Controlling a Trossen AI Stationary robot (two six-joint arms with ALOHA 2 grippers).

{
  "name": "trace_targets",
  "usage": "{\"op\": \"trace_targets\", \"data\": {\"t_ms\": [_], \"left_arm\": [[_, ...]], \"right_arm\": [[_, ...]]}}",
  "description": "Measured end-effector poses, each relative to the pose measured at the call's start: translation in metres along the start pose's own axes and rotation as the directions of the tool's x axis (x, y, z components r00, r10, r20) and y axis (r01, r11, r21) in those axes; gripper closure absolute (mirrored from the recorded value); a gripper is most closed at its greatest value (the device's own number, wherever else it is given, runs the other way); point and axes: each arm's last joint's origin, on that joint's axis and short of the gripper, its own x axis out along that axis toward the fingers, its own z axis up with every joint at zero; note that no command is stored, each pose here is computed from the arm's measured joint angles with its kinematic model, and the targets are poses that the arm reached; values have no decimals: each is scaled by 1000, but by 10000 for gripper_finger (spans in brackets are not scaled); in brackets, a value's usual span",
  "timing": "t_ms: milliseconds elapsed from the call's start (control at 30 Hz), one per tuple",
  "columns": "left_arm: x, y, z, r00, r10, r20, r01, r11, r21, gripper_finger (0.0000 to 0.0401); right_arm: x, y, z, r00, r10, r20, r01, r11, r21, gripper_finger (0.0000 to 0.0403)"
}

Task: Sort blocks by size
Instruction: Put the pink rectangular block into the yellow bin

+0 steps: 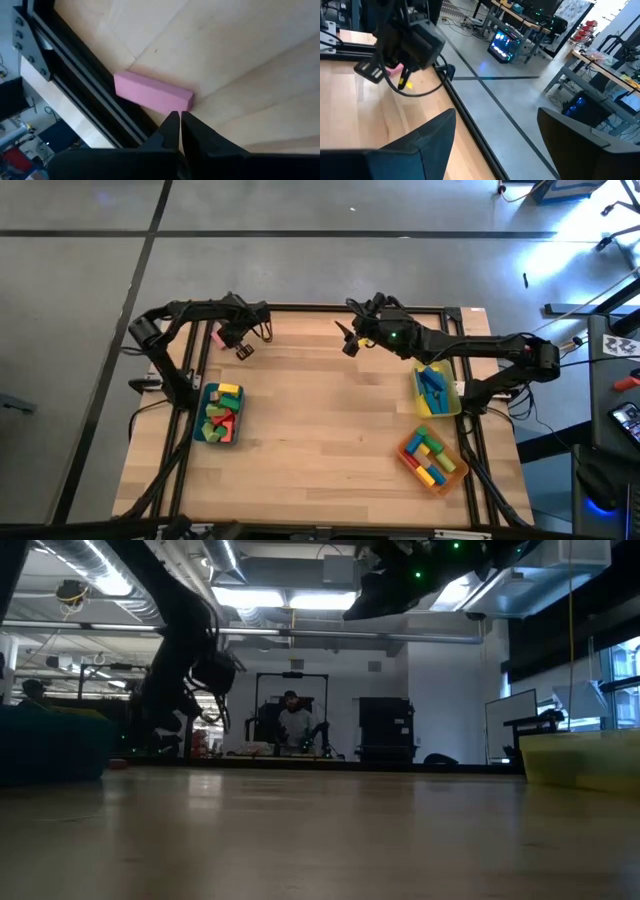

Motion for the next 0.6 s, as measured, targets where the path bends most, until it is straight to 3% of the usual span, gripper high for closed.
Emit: {"op": "trace_targets", "data": {"t_ms": [167, 333, 600], "left_arm": [[15, 1, 5, 998, 5, -69, -5, 1000, 3, 397], [24, 5, 7, 991, 83, -101, -87, 995, -40, 396], [37, 8, 12, 989, 65, -131, -67, 998, -10, 396]], "right_arm": [[0, 0, 1, 1000, 11, 12, -11, 1000, 6, 120], [0, 1, 1, 999, 42, 22, -42, 999, 7, 120], [0, 2, 2, 995, 94, 40, -95, 995, 25, 120]]}}
